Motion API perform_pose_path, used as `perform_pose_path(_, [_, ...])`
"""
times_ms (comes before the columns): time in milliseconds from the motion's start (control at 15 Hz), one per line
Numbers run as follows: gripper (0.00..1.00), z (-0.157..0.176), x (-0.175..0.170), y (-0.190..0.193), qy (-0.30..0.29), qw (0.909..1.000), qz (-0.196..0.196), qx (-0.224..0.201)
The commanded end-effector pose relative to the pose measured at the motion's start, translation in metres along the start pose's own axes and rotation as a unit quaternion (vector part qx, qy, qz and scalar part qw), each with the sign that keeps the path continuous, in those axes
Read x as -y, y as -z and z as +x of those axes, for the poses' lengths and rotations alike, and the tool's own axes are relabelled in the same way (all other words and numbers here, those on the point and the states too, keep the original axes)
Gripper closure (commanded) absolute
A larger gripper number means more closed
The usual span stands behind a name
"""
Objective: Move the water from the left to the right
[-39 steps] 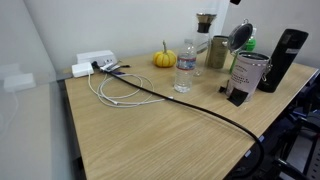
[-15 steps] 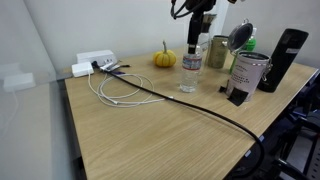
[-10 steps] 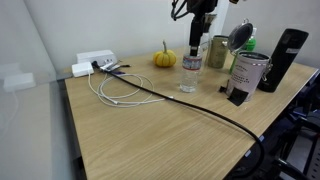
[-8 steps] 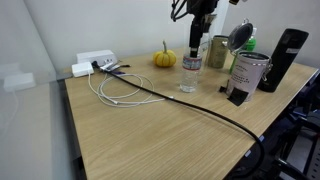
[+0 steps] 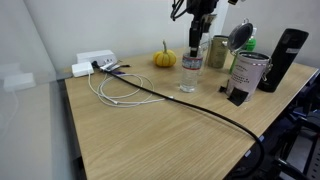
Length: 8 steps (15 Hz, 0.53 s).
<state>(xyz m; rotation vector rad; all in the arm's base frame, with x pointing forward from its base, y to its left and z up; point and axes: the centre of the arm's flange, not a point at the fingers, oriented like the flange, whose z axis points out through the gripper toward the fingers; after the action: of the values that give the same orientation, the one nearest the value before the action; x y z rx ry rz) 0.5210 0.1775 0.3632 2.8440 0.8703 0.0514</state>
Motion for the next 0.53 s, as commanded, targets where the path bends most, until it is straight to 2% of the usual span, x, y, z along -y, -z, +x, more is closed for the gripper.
perform_pose_path(0, [0.84, 0.001, -0.006, 0.005, -0.002, 0.9999, 0.013, -0.001])
perform_pose_path(467, [0.85, -0.005, -0.013, 0.025, -0.016, 0.999, 0.035, -0.021])
